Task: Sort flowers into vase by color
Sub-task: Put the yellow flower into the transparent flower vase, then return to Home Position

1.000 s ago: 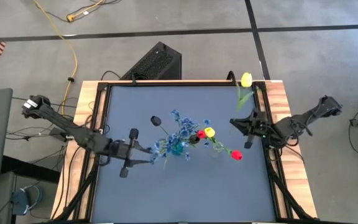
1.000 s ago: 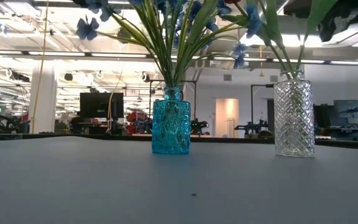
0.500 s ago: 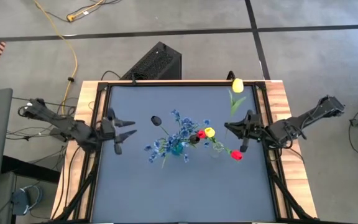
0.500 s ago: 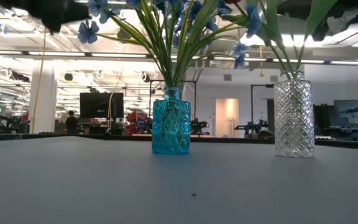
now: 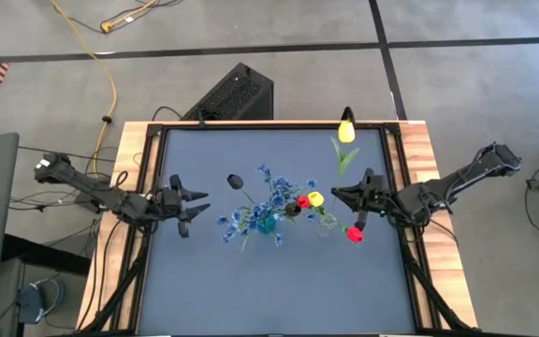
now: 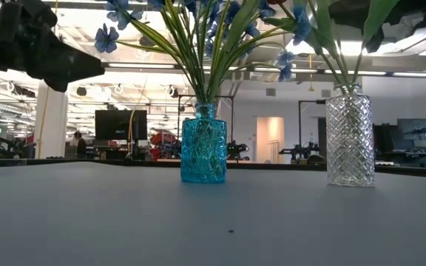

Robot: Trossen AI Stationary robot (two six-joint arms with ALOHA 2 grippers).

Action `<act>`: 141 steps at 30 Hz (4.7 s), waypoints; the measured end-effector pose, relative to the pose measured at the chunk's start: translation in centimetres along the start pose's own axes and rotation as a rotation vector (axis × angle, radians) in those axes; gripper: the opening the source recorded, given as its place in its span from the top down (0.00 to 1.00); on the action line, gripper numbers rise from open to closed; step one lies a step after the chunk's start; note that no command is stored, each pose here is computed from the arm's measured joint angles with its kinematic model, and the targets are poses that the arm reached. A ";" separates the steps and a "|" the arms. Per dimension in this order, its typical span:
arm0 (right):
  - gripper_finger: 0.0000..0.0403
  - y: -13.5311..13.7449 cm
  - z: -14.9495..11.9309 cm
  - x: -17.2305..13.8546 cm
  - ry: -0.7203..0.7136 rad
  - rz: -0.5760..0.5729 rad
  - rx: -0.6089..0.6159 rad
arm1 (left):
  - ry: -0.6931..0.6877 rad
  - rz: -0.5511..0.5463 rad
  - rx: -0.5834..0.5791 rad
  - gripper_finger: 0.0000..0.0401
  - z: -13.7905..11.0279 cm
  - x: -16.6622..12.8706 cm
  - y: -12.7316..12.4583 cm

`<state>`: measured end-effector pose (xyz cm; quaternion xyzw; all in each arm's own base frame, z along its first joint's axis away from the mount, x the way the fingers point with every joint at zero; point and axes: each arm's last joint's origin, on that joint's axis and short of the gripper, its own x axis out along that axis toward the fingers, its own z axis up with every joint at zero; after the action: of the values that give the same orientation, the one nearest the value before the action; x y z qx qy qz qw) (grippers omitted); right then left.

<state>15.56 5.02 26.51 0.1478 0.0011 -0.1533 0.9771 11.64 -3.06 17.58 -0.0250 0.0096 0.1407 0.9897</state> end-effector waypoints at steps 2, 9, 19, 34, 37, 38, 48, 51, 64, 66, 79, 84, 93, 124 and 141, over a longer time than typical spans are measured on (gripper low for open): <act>0.92 0.1 -0.3 0.3 0.012 -0.004 0.000 | 0.002 0.002 0.005 0.65 -0.2 0.0 0.0; 0.93 0.6 -1.2 1.1 0.036 -0.013 -0.021 | 0.005 -0.007 0.002 0.65 -0.2 0.0 0.0; 0.94 2.0 -2.5 0.5 0.059 -0.042 -0.075 | 0.005 -0.014 -0.004 0.65 -0.2 0.0 0.0; 0.89 3.2 -5.0 0.8 0.082 -0.142 -0.183 | -0.015 -0.018 -0.083 0.65 0.1 0.0 0.0; 0.84 3.3 -5.1 0.9 0.088 -0.129 -0.178 | -0.015 -0.018 -0.090 0.65 0.1 0.0 0.0; 0.83 3.3 -5.0 0.9 0.086 -0.129 -0.173 | -0.015 -0.018 -0.091 0.65 0.1 0.0 0.0; 0.68 2.9 -3.6 0.1 0.053 -0.107 -0.169 | -0.037 -0.021 -0.108 0.65 0.3 0.0 -0.1; 0.62 2.6 -3.1 -0.3 0.060 -0.095 -0.209 | -0.044 -0.034 -0.114 0.65 0.4 0.0 -0.1; 0.58 1.0 2.1 -1.9 0.041 -0.151 -0.216 | -0.061 -0.067 -0.126 0.65 0.8 0.0 -0.2; 0.59 0.7 3.4 -1.9 0.017 -0.173 -0.226 | -0.069 -0.068 -0.132 0.65 1.1 0.0 -0.2; 0.67 -4.2 6.3 1.1 0.006 -0.338 -0.226 | -0.089 -0.071 -0.143 0.65 2.0 0.0 -0.3; 0.75 -7.4 6.7 1.9 0.069 -0.369 -0.215 | -0.096 -0.035 -0.128 0.65 2.1 0.1 0.0; 0.95 -10.4 5.4 -0.2 0.047 -0.353 -0.155 | -0.205 -0.023 -0.081 0.65 3.3 0.3 2.5; 0.95 -11.1 -6.3 -3.6 -0.030 -0.091 -0.088 | -0.022 0.000 -0.154 0.65 0.1 -0.9 5.5; 0.90 -10.6 -6.9 -3.3 -0.004 0.081 -0.230 | 0.020 -0.070 -0.084 0.65 -1.0 -0.1 5.2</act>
<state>9.54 -1.59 17.00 0.0342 0.0105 -0.1131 0.9929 10.03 1.85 16.35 -0.0682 0.0127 0.1061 0.9919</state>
